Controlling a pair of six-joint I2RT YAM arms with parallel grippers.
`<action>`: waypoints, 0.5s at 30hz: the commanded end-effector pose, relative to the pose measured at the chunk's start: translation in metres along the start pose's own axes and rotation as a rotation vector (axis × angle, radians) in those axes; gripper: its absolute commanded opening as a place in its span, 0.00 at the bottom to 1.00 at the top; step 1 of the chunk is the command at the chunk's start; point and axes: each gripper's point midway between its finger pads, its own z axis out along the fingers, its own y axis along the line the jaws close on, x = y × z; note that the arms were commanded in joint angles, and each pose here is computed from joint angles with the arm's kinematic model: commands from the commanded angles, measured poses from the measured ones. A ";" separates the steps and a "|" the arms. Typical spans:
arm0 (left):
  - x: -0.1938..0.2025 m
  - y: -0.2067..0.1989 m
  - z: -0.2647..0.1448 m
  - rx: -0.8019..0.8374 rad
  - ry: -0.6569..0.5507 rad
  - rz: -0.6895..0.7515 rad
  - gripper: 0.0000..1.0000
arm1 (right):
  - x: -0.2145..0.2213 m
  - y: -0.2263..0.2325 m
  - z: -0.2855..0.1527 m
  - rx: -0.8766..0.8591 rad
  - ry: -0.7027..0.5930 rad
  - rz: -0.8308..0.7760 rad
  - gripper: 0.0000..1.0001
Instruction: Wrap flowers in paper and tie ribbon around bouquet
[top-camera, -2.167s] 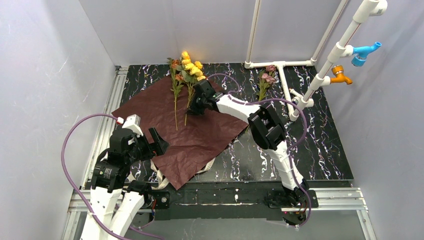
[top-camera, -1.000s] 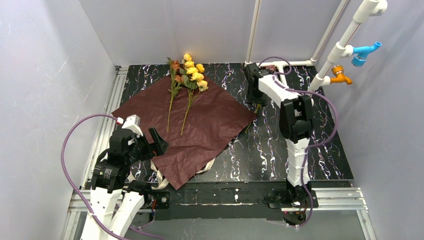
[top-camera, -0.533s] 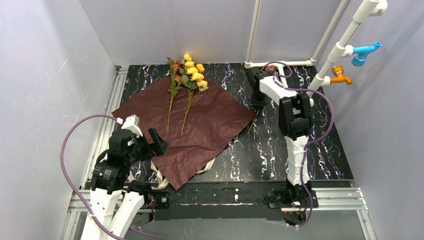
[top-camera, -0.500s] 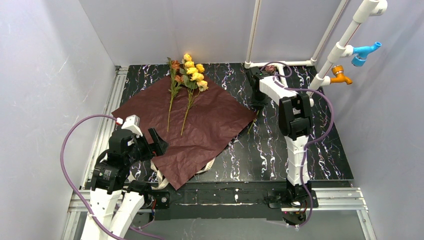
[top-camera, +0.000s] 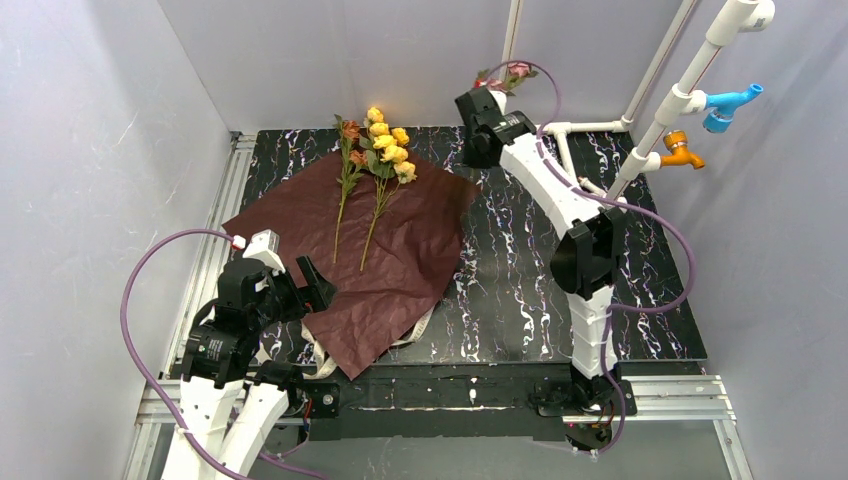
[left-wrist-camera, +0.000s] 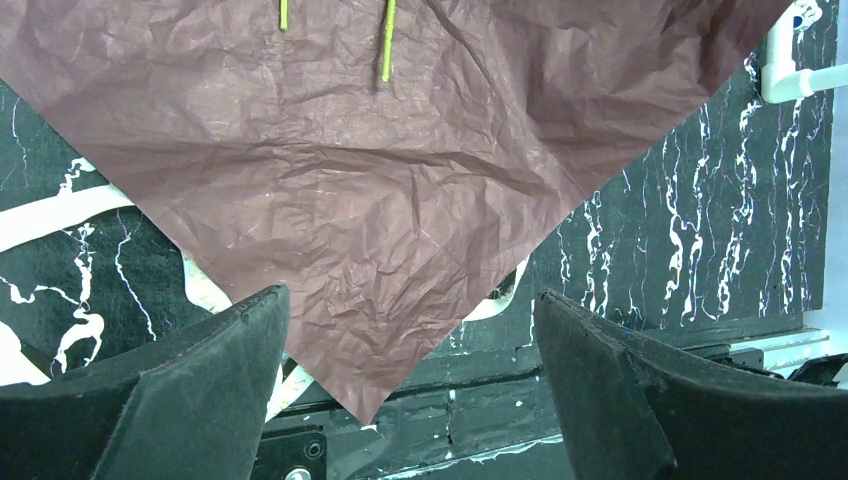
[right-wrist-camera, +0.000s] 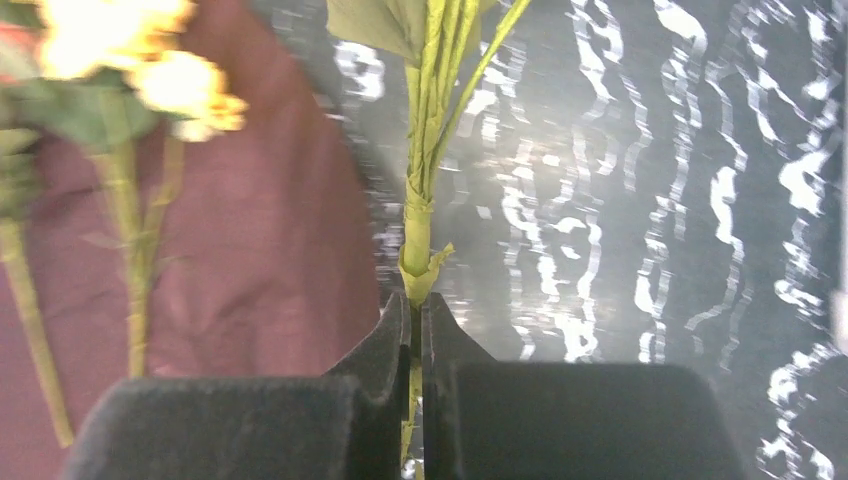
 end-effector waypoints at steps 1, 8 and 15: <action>-0.002 0.001 0.000 -0.003 -0.012 -0.001 0.91 | -0.027 0.062 -0.051 -0.164 -0.124 0.022 0.01; -0.002 0.002 0.000 -0.005 -0.015 -0.001 0.91 | -0.064 0.106 -0.096 -0.234 -0.306 0.074 0.01; -0.002 0.001 0.000 -0.003 -0.012 -0.001 0.91 | -0.117 0.106 -0.166 -0.336 -0.517 0.131 0.01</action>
